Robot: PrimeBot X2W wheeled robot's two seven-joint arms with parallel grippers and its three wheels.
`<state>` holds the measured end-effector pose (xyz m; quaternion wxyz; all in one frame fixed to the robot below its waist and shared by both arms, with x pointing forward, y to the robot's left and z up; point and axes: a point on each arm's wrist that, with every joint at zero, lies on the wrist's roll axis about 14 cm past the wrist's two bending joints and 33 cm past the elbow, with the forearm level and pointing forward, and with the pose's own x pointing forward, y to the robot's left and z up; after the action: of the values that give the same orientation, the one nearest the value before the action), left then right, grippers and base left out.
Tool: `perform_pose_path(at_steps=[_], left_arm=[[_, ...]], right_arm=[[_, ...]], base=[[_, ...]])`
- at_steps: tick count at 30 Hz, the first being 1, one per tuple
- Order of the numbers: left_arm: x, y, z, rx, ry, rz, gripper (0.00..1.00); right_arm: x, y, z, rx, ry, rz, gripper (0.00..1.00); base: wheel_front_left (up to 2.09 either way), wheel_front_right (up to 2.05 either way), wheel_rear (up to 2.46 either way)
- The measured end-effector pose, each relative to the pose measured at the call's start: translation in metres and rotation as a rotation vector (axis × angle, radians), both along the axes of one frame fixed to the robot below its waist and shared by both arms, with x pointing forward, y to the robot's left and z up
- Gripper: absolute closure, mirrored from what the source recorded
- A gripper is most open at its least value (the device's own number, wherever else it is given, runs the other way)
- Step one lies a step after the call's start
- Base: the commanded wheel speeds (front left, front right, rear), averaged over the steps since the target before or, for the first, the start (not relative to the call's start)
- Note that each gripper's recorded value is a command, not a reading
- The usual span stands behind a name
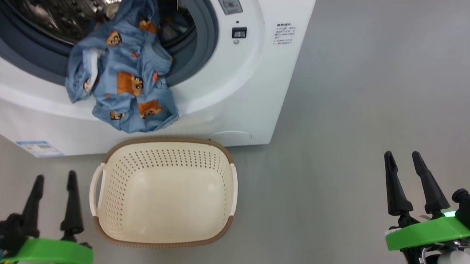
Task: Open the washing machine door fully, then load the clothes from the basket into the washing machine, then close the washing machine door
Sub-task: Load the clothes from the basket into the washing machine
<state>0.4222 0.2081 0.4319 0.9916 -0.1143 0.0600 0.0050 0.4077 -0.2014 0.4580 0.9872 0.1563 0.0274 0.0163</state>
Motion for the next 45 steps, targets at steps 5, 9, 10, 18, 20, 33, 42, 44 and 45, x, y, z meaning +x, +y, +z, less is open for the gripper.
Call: perform_pose_path(at_steps=[5,9,10,18,20,33,42,44,45], left_arm=[[0.014,-0.016,-0.019,-0.038,0.049,-0.036,0.0],[0.026,-0.024,-0.035,-0.052,0.089,-0.057,0.0],[0.029,-0.026,-0.038,-0.051,0.098,-0.064,0.0],[0.063,-0.043,-0.061,-0.08,0.149,-0.12,0.0],[0.07,-0.047,-0.068,-0.072,0.165,-0.145,0.0],[0.12,-0.049,-0.114,-0.061,0.265,-0.17,0.0],[0.15,-0.051,-0.127,-0.066,0.278,-0.177,0.0],[0.151,-0.061,-0.131,-0.068,0.289,-0.207,0.0],[0.15,-0.066,-0.135,-0.07,0.297,-0.225,0.0]], right_arm=[[0.013,0.001,-0.004,0.004,0.002,-0.001,0.0],[0.017,0.001,-0.013,0.009,0.022,-0.005,0.0],[0.018,0.001,-0.015,0.011,0.026,-0.006,0.0],[0.033,0.0,-0.026,-0.001,0.042,-0.007,0.0],[0.035,-0.001,-0.031,-0.002,0.051,-0.007,0.0],[0.05,0.001,-0.06,-0.018,0.103,0.002,0.0],[0.057,-0.001,-0.063,-0.024,0.099,-0.004,0.0],[0.056,-0.003,-0.065,-0.032,0.105,-0.008,0.0],[0.055,-0.004,-0.065,-0.038,0.108,-0.01,0.0]], base=[[0.0,0.0,0.0],[0.0,0.0,0.0],[0.0,0.0,0.0],[0.0,0.0,0.0],[0.0,0.0,0.0],[0.0,0.0,0.0],[0.0,0.0,0.0],[0.0,0.0,0.0],[0.0,0.0,0.0]])
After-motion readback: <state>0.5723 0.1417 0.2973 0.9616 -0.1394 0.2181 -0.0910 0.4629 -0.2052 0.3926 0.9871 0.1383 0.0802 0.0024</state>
